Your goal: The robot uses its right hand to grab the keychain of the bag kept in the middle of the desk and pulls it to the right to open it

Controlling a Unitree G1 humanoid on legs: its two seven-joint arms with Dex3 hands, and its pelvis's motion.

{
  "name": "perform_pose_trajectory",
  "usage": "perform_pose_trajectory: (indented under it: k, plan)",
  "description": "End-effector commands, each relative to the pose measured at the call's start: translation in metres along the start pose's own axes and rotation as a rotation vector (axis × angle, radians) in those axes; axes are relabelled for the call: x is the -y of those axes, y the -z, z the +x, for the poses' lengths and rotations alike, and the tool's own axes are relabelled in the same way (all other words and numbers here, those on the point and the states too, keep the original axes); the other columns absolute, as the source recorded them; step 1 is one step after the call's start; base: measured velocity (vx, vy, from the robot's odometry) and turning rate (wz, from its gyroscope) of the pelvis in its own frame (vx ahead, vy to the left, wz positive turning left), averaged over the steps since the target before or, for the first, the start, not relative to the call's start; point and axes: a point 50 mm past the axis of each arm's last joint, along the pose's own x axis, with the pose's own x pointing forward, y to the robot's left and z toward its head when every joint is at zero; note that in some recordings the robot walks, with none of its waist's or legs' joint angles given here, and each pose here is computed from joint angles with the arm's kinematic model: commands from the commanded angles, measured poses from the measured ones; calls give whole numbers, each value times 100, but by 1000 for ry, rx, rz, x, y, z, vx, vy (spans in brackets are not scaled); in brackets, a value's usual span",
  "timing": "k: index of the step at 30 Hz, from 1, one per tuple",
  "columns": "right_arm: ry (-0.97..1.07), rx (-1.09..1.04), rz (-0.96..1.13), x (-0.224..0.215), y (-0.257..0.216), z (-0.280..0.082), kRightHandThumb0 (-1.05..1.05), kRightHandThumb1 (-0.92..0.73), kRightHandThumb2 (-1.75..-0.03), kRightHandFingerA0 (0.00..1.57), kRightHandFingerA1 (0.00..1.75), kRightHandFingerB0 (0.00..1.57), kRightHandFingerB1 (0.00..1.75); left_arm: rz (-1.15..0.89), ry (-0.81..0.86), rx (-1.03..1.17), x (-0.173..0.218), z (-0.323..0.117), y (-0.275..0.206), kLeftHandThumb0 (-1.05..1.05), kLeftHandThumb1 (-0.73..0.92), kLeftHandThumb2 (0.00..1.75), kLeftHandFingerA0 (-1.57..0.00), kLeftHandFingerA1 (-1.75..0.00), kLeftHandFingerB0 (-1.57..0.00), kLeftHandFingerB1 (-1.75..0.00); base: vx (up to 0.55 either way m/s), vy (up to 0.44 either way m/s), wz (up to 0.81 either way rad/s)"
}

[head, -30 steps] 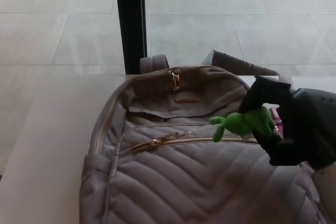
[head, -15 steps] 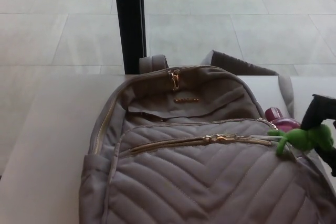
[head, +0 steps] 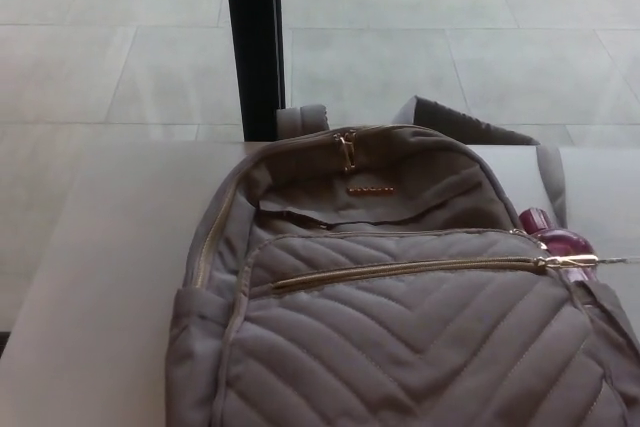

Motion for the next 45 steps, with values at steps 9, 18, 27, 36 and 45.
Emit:
perform_pose_trajectory:
  k: [9, 18, 27, 36, 45]
  plan:
    - [-346, -85, 79, 1, 36, -34, -86, -56, -58, 0, 0, 0, 0, 3, -3, -52, 0, -3, 10, -86, 92, 75, -70, -61, -63, -48, 0, 0, 0]
    - [-366, -213, 305, 15, 68, -47, -102, -62, -94, 0, 29, 0, 11, 18, -2, -72, 0, -3, 12, -84, 92, 77, -69, -62, -62, -46, 0, 0, 0]
    - [29, -573, 517, 34, 142, -86, -92, -53, -93, 0, 30, 0, 15, 5, 6, -67, 2, -5, 16, -84, 92, 76, -67, -61, -60, -46, 0, 0, 0]
    - [254, -1258, 778, -8, 220, -190, -53, -56, -56, 108, 145, 0, 45, -27, -7, -79, -1, -6, 19, -90, 92, 74, -70, -64, -61, -48, 0, 0, 0]
    - [-121, -1455, 706, -31, 227, -257, -53, -58, -79, 16, 68, 13, 55, -22, -18, -99, -7, -9, 24, -93, 92, 75, -63, -64, -58, -48, 0, 0, 0]
